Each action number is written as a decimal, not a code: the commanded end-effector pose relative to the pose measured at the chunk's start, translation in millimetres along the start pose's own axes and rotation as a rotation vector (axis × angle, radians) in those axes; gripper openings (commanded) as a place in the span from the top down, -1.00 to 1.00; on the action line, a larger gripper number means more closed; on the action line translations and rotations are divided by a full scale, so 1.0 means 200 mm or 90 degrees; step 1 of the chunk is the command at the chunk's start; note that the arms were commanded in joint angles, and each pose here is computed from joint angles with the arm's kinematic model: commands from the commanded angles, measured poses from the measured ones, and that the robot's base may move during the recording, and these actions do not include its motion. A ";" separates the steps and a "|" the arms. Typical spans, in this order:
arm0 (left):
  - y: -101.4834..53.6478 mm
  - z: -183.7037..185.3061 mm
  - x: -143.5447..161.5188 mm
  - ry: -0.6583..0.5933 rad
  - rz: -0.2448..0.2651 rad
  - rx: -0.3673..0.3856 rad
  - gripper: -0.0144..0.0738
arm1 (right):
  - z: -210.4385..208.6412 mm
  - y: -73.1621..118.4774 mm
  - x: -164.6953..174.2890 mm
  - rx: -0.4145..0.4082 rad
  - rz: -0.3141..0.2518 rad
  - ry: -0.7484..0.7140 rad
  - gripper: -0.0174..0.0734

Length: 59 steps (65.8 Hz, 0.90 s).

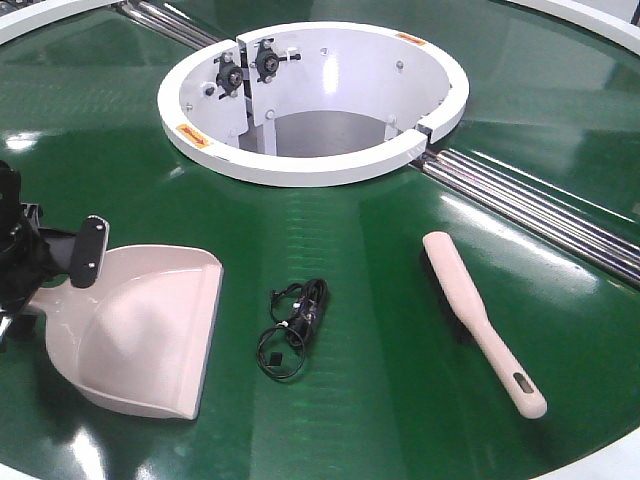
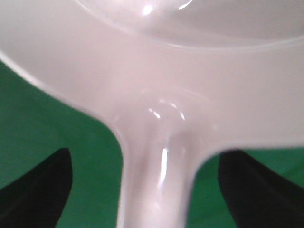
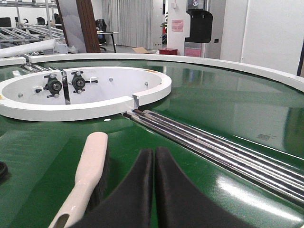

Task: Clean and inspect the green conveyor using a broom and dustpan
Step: 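Reach the left gripper down and grasp the pink dustpan's handle, then slide the dustpan with the left gripper toward the black cable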

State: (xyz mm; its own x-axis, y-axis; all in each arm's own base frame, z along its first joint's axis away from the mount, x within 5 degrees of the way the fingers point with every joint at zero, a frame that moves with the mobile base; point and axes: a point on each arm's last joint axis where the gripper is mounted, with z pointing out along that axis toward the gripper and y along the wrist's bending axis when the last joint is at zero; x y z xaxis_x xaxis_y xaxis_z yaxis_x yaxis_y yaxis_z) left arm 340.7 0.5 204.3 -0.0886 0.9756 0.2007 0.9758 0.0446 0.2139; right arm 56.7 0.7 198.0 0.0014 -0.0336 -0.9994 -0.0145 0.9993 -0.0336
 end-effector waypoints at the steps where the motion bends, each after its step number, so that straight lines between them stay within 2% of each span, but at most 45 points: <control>1: 0.05 -0.07 0.01 0.002 0.006 -0.058 -0.61 | -0.01 0.00 -0.03 0.003 -0.007 -0.050 0.63; 6: 0.05 -0.04 0.01 0.014 0.016 -0.046 -0.52 | -0.01 0.00 -0.03 0.003 -0.007 -0.050 0.63; 12: 0.05 -0.03 0.02 0.031 0.027 -0.033 -0.26 | -0.01 0.00 -0.03 0.003 -0.007 -0.050 0.63; 23: 0.04 -0.04 0.03 0.050 0.038 -0.027 0.45 | -0.01 0.00 -0.03 0.003 -0.007 -0.050 0.63; 26: 0.03 -0.06 0.04 0.053 0.036 -0.021 0.70 | -0.01 0.00 -0.03 0.003 -0.007 -0.050 0.63; 32: 0.02 -0.09 0.05 0.056 0.030 -0.021 0.69 | -0.01 0.00 -0.03 0.003 -0.007 -0.050 0.63; 47: 0.00 -0.22 0.07 0.038 0.009 -0.058 0.69 | -0.01 0.00 -0.03 0.003 -0.007 -0.050 0.63; 59: -0.02 -0.24 -0.01 0.037 0.039 -0.049 0.69 | -0.01 0.00 -0.03 0.003 -0.007 -0.050 0.63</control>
State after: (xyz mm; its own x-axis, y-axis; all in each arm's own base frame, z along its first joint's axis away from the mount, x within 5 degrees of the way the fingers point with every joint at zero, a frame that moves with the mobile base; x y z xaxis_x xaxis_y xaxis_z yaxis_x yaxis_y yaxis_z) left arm 328.9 -1.2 226.6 -0.0477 0.9586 0.2809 0.9793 -0.0106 0.2023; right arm 56.7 0.7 198.0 0.0006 -0.0336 -0.9994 -0.0145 0.9993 -0.0336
